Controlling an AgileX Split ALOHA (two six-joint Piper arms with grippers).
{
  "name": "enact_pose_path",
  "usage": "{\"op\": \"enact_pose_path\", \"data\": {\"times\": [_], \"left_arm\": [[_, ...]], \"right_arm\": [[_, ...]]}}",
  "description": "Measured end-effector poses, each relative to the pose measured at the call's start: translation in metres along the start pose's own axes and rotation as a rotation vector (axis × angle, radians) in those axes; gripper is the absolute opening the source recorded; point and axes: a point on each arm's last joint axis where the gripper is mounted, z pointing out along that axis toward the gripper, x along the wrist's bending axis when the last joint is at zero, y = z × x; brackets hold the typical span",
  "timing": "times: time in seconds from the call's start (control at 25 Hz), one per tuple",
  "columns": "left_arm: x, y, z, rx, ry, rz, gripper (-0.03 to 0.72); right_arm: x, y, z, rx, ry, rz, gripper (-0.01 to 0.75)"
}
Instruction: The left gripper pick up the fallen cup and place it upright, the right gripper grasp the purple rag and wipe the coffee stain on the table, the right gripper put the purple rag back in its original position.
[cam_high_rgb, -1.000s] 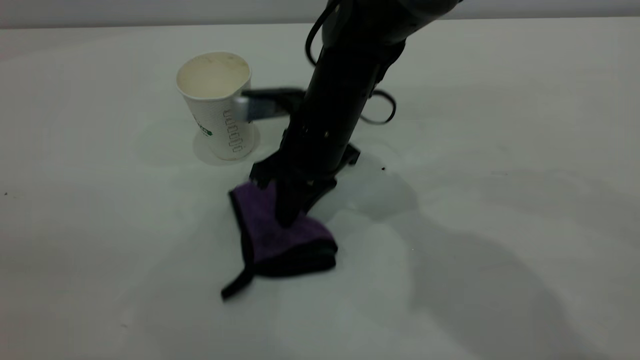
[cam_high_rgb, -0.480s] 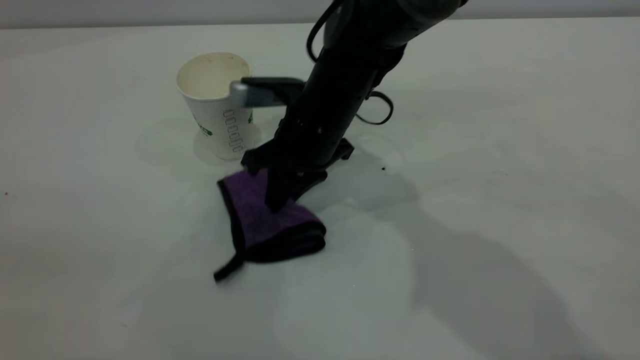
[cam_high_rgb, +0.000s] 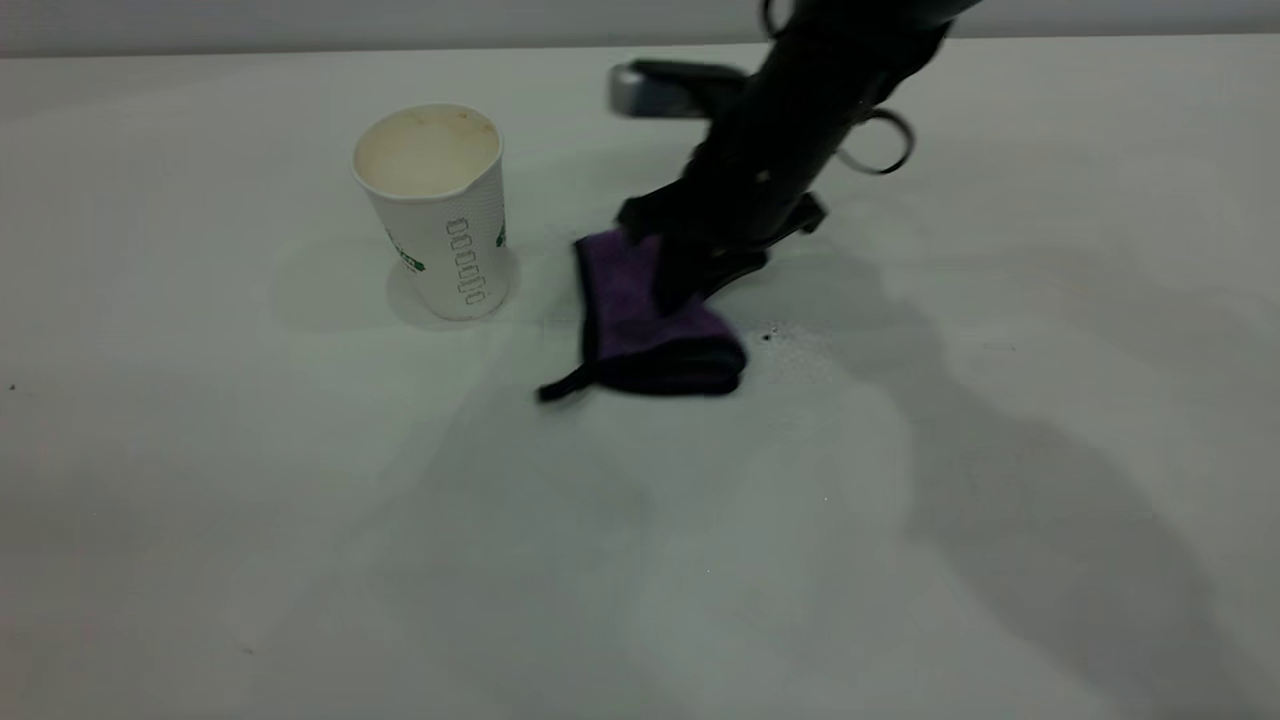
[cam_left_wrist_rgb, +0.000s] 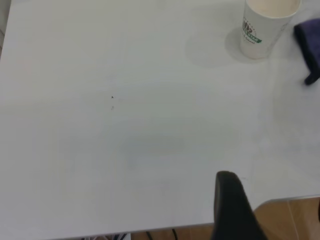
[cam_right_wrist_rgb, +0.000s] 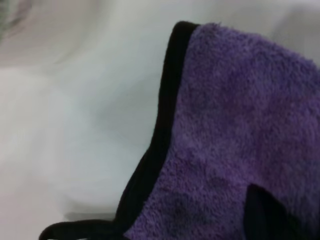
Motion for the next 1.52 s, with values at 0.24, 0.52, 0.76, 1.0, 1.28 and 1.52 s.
{"op": "enact_pose_path", "data": {"times": [0.24,0.52,0.76,1.0,1.28,1.52], "left_arm": [[0.000,0.000,0.000,0.000,0.000,0.000,0.470],[0.000,0.000,0.000,0.000,0.000,0.000,0.470],[0.000,0.000,0.000,0.000,0.000,0.000,0.470],[0.000,0.000,0.000,0.000,0.000,0.000,0.470],[0.000,0.000,0.000,0.000,0.000,0.000,0.470],[0.000,0.000,0.000,0.000,0.000,-0.001,0.470]], "right_arm": [[-0.052,0.002,-0.020,-0.012,-0.059,0.044,0.080],[-0.102,-0.011,-0.045,0.082,-0.063,0.132,0.089],[-0.115,-0.022,-0.054,0.173,-0.036,0.158,0.123],[-0.111,-0.019,-0.073,0.214,-0.064,0.091,0.289],[-0.073,0.016,-0.168,0.137,-0.056,0.021,0.388],[-0.033,0.024,-0.254,0.110,-0.039,0.007,0.390]]}}
